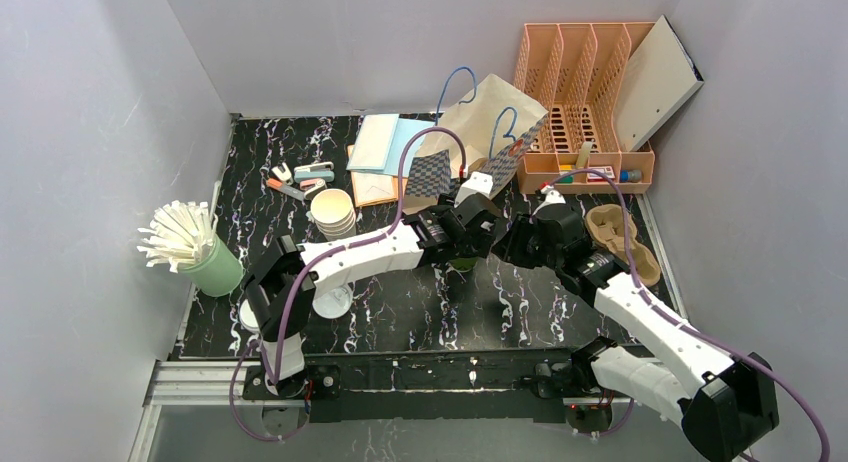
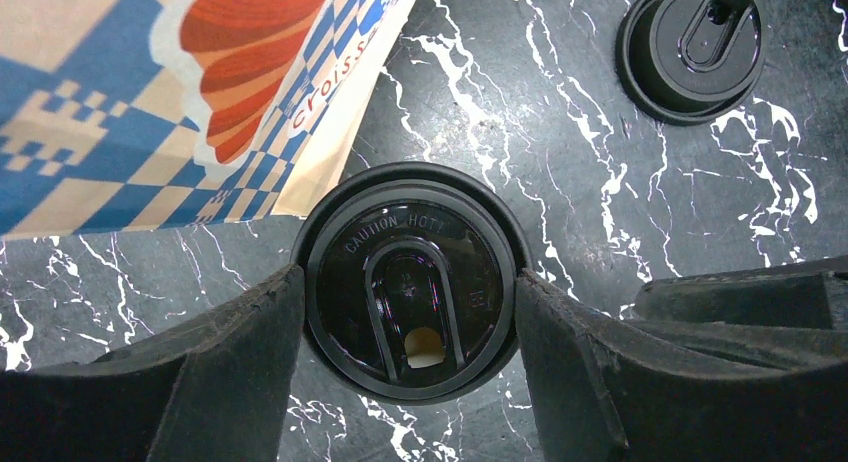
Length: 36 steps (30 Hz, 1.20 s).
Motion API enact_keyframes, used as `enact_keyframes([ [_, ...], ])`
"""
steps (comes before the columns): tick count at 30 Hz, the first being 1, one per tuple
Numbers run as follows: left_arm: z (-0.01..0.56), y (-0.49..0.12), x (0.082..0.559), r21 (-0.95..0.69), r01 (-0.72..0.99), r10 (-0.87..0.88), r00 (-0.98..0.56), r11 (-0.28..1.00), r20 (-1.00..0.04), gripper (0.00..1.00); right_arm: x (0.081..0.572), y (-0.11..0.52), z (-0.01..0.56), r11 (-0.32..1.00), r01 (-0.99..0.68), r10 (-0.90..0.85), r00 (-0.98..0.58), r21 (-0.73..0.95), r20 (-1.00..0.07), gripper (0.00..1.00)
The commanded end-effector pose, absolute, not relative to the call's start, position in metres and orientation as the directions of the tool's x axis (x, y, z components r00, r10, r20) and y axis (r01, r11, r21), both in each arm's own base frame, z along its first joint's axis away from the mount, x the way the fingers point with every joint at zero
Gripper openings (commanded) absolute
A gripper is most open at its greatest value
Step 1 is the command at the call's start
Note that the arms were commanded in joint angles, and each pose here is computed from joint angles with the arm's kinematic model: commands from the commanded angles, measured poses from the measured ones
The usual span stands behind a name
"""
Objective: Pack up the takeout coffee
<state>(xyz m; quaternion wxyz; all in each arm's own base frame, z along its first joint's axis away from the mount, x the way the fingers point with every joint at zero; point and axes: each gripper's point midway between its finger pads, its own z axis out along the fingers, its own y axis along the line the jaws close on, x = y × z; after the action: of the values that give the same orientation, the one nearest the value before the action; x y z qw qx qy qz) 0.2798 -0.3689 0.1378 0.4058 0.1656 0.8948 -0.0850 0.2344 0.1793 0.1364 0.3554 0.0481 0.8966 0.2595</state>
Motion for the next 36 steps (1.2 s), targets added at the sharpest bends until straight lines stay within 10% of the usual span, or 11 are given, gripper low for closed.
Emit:
enact_keyframes([
  [1, 0.150, -0.354, 0.270, 0.000, 0.396, 0.270, -0.625, 0.918, -0.732, 0.53, 0.236, 0.205, 0.158, 0.763, -0.157, 0.321, -0.749, 0.627, -0.579, 0.37],
  [36, 0.136, -0.306, 0.235, -0.063, 0.410, 0.247, -0.657, 0.910, -0.712, 0.50, 0.214, 0.253, 0.137, 0.558, -0.150, 0.258, -0.904, 0.816, -0.342, 0.33],
])
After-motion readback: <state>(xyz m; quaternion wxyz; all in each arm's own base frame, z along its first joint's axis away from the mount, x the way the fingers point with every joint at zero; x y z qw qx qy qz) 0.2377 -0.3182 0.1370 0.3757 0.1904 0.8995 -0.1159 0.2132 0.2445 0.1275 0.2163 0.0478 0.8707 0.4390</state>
